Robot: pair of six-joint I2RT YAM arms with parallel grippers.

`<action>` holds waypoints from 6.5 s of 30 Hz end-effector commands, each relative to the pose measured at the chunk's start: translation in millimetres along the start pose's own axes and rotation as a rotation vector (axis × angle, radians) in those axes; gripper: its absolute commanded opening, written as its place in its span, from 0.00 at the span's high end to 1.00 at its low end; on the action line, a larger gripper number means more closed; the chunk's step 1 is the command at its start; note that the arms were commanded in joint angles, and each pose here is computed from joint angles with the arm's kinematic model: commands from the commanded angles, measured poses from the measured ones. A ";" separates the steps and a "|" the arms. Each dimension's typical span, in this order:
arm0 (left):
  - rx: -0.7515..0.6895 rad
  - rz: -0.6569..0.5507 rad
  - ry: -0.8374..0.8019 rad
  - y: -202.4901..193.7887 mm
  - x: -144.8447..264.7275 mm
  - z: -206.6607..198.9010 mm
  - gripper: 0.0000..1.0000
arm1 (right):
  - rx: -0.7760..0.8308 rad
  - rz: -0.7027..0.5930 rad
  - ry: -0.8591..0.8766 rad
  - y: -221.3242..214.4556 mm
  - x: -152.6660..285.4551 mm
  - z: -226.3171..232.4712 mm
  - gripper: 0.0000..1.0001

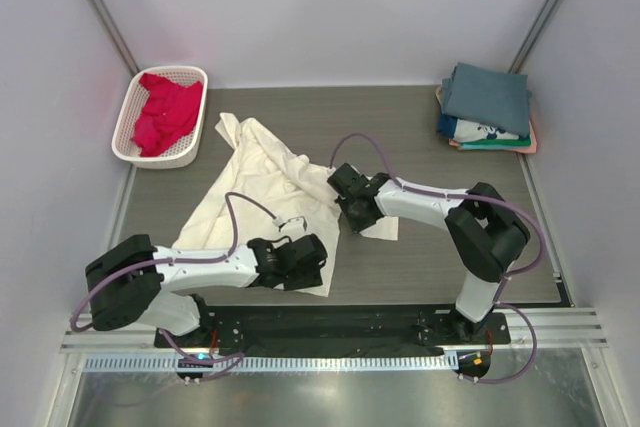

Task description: Fold and stack the t-shirts

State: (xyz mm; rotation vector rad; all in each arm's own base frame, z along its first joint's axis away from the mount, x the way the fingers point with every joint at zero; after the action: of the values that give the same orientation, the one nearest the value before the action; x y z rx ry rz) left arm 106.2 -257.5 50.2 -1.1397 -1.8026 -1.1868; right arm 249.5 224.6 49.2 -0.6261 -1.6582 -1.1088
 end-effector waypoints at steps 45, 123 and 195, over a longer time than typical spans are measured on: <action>-0.332 0.040 0.007 1.0 -66.4 -111.1 0.23 | -0.961 -0.325 0.112 -1.7 69.0 -204.5 0.25; 0.062 -0.120 0.194 70.0 43.6 103.0 0.39 | -0.629 -0.153 -0.136 -12.2 74.4 -155.6 0.99; 0.042 -0.455 0.223 423.5 151.0 88.7 1.00 | -0.662 -0.706 -0.161 265.3 212.9 -267.6 0.99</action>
State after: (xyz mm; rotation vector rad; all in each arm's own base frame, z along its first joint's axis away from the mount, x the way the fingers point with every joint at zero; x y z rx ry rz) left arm 388.6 -67.3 349.9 -0.4363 -1.9725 -1.6183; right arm 466.8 77.3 425.1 -0.4443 -1.7780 -2.3277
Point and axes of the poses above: each gripper's point midway between its finger pads, its own x axis back along the fingers, its own z axis along the line the jaws close on, y = z × x, the point moved 3 cm from there along x, back along the fingers, and after that the axes turned 2 degrees about x, right-handed, at the moved point
